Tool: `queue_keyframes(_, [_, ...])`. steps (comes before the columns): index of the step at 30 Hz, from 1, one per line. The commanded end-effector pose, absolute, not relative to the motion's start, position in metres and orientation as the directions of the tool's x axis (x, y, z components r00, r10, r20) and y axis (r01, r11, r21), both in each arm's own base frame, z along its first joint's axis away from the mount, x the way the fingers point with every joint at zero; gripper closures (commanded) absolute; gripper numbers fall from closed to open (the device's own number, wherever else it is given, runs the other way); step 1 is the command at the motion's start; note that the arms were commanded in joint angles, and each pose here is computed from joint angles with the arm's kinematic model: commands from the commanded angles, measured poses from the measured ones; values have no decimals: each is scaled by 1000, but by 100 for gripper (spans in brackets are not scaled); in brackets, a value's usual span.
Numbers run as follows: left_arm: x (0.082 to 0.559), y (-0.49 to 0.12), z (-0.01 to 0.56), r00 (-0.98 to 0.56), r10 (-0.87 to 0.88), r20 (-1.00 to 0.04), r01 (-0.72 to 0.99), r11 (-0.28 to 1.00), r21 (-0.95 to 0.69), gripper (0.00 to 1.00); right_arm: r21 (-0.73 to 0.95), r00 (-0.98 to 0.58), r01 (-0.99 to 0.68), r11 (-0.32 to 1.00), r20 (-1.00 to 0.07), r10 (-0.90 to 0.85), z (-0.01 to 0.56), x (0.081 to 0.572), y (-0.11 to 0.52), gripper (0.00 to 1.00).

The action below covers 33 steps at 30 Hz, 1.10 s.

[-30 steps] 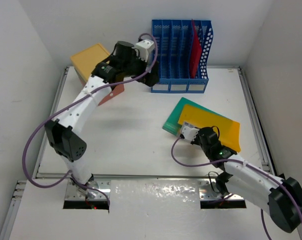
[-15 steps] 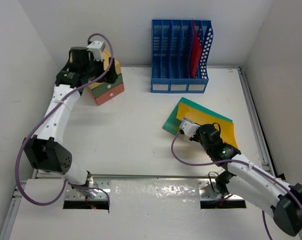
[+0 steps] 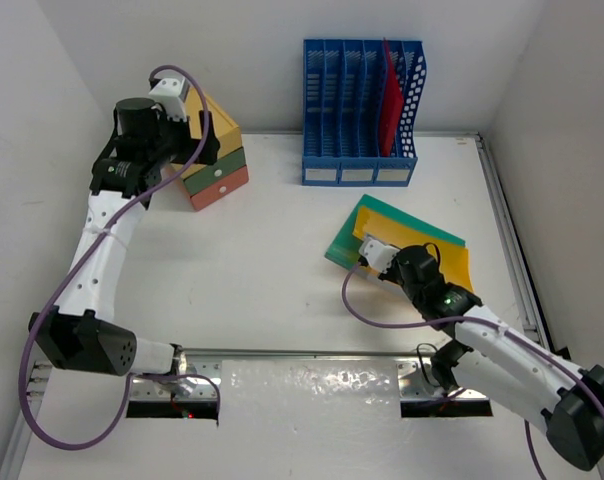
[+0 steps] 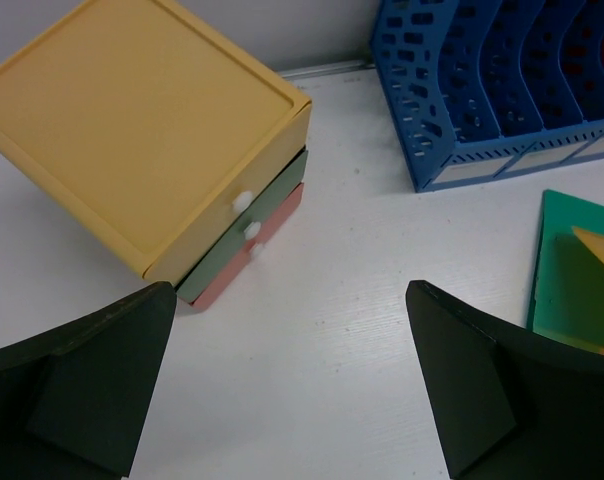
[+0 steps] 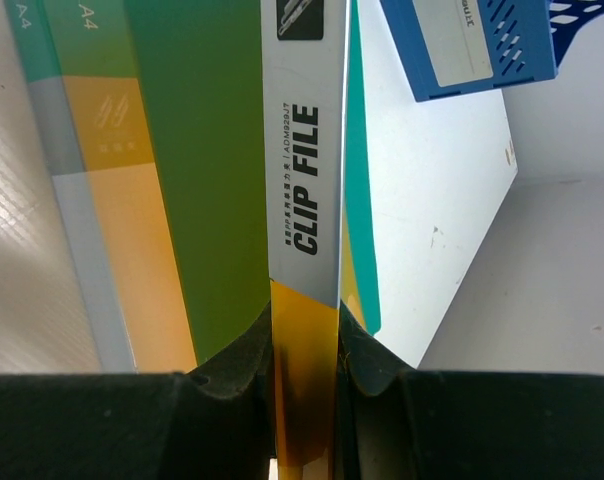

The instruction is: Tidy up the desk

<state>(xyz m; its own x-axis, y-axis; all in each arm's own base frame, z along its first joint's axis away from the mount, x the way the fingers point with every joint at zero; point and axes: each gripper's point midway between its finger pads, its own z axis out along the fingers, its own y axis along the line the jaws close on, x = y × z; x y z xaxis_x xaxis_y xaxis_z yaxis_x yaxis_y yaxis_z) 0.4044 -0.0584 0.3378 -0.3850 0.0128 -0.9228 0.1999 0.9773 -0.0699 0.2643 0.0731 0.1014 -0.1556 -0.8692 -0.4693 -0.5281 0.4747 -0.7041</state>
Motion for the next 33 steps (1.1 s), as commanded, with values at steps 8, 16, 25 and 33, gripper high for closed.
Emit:
queue_keyframes(8, [410, -36, 360, -311, -1, -950, 121, 992, -41, 0, -701, -103, -462, 544, -567, -817, 154, 273, 86, 100])
queue_keyframes(16, [413, -22, 365, -294, 2, -956, 68, 998, -19, 0, -679, -19, -479, 556, -625, -780, 182, 272, 102, 100])
queue_keyframes(25, [418, -6, 367, -282, -1, -960, 20, 1000, -7, 0, -671, 24, -484, 562, -652, -758, 201, 271, 110, 100])
queue_keyframes(33, [424, 20, 368, -289, -34, -957, -31, 999, -27, 0, -665, 92, -499, 556, -678, -729, 220, 271, 122, 100])
